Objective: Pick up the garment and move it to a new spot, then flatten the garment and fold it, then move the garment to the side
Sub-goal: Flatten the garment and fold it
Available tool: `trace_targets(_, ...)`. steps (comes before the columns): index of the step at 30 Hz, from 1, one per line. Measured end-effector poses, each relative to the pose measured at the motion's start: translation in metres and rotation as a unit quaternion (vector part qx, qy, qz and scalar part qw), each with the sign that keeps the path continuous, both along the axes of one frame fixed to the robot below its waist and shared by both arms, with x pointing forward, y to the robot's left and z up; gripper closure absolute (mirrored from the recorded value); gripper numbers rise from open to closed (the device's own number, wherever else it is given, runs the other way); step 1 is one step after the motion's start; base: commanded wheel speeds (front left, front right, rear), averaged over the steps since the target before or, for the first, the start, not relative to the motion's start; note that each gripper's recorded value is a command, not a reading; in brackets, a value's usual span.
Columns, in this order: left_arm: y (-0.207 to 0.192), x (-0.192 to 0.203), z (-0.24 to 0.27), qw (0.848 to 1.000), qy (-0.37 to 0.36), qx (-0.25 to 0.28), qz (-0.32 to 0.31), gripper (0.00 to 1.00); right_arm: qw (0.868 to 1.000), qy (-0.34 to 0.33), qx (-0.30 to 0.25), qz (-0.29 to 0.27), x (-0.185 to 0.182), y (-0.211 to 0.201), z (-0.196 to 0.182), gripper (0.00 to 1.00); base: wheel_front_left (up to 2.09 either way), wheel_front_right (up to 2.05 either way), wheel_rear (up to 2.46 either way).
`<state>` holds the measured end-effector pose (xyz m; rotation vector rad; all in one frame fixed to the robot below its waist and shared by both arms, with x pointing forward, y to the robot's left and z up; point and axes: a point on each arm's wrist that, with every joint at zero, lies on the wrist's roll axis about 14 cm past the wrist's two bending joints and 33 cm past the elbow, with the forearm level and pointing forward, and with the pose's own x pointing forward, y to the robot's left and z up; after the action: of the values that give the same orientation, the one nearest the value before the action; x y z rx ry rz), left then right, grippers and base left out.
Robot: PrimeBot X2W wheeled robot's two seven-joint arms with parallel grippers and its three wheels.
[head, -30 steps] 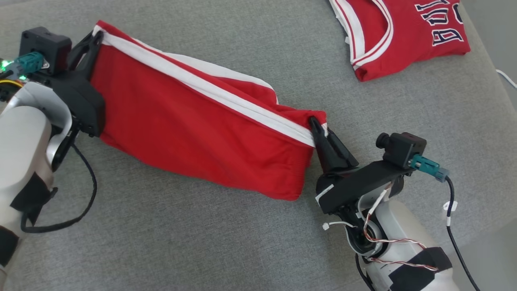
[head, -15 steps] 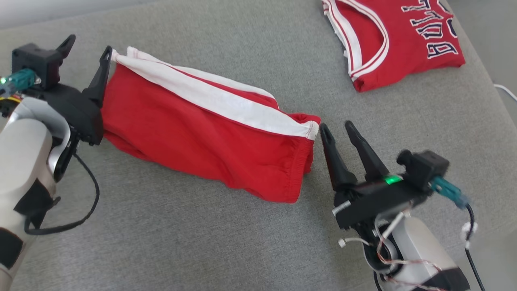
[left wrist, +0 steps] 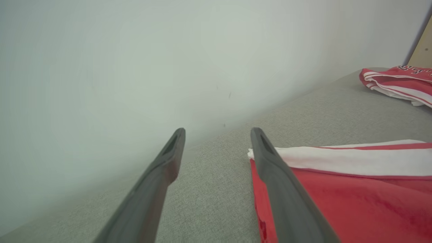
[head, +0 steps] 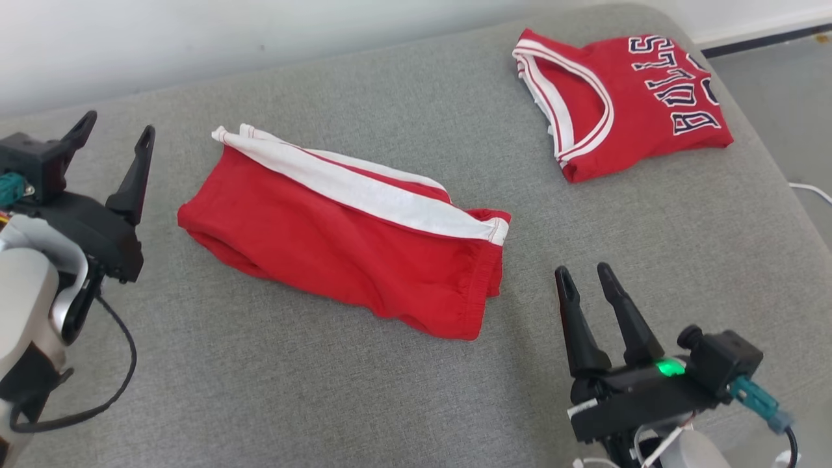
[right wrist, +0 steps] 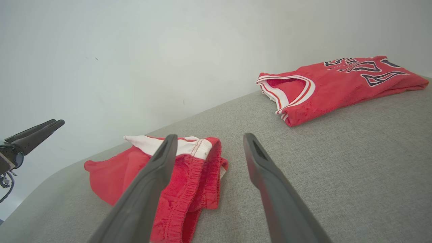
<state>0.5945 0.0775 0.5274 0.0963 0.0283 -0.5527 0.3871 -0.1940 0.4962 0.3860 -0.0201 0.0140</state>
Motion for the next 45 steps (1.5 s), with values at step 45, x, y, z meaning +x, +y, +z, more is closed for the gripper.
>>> trace_targets(45, -0.019, -0.048, -0.136, 0.925, 0.319, 0.192, -0.073, 0.32, 0.999, -0.007, -0.042, -0.010, -0.022, 0.009, -0.002, 0.00, 0.00, 0.00, 0.00)
